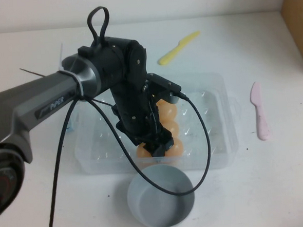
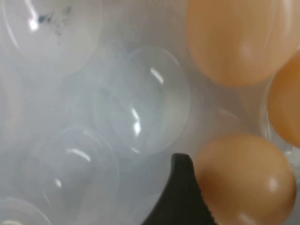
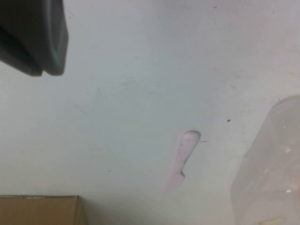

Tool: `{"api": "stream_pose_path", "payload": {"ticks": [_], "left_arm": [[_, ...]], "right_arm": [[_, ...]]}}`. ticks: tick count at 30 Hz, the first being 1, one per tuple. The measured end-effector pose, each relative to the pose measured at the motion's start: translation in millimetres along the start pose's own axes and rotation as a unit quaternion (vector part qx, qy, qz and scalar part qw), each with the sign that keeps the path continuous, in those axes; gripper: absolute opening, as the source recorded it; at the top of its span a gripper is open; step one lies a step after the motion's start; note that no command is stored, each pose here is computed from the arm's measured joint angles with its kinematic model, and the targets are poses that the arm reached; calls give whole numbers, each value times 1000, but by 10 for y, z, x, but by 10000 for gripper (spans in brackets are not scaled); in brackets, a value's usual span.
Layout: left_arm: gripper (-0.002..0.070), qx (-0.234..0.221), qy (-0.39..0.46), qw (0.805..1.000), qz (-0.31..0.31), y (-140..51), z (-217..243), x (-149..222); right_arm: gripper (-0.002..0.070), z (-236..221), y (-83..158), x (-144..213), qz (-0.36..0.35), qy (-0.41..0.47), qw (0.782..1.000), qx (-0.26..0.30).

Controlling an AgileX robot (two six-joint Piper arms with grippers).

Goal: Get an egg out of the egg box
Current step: Pick up the egg from the plastic box

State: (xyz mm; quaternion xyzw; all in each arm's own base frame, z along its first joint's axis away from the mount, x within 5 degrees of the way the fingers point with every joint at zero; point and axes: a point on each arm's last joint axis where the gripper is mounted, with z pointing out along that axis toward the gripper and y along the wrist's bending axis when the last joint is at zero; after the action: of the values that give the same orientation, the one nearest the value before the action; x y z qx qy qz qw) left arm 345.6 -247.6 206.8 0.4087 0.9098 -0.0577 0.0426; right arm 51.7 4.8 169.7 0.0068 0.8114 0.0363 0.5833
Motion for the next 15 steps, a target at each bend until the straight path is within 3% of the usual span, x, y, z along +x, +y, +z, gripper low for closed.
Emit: {"api": "stream_pose_path", "payload": {"ticks": [15], "left_arm": [[344, -26, 12, 999, 24, -36, 53, -12]], "right_arm": [[-17, 0, 0, 0, 0, 0, 1000, 0]]}}
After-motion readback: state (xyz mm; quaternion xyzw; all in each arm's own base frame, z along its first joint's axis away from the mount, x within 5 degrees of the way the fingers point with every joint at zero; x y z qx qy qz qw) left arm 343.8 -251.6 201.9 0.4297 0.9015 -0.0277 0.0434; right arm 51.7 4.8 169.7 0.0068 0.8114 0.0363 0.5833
